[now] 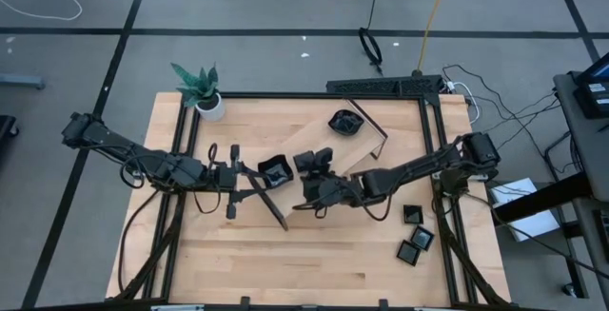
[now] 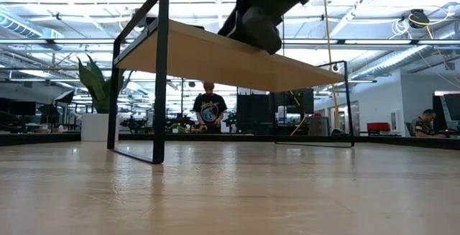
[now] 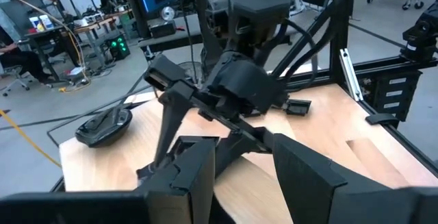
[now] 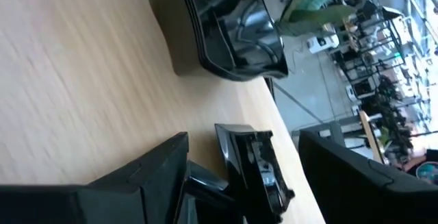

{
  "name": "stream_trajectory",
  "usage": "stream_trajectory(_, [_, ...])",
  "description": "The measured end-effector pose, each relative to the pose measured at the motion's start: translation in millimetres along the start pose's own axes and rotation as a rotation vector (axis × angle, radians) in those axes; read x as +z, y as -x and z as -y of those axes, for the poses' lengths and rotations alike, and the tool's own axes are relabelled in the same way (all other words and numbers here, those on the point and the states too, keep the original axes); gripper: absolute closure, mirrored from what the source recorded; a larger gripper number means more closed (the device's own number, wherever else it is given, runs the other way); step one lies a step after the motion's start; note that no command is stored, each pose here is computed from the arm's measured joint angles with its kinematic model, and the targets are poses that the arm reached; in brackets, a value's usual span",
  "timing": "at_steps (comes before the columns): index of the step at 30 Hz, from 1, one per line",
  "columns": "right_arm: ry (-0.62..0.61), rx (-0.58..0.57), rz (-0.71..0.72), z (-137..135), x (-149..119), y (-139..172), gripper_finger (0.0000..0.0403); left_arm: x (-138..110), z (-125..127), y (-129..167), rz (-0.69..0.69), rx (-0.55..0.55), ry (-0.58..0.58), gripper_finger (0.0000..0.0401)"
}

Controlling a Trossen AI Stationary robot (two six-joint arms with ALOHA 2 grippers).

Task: Pick & Place Mini shaped plates
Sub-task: Stack the square plate on top of the other square plate

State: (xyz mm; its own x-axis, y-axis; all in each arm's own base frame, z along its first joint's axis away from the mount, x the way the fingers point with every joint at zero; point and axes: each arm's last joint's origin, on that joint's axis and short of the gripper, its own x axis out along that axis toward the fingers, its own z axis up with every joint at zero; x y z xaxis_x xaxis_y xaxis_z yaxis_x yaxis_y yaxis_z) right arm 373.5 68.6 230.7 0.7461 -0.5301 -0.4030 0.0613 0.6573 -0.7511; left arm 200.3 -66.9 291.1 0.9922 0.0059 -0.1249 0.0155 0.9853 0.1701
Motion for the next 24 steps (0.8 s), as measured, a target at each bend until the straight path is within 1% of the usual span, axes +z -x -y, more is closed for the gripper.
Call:
stream_trajectory(4, [-0.019,-0.002,-0.021,2.6,-3.4,-3.2,0.0144,0.0,0.0,0.1,0.0,0.0,0.0,0.0249])
stream_trajectory(8, [-0.001,0.006,-0.035,1.9,-5.1,-3.4,0.017,0.0,0.0,0.0,0.0,0.0,0.0,0.0249])
stream_trajectory(15, [0.005,0.012,-0.039,0.8,-6.0,-3.9,0.0234,0.1,-0.1,0.0,0.001,0.001,0.0,0.0249])
stream_trajectory(24, [0.012,0.014,-0.046,-0.4,-7.4,-4.6,0.0327,0.1,-0.1,0.0,0.001,0.001,0.001,0.0249])
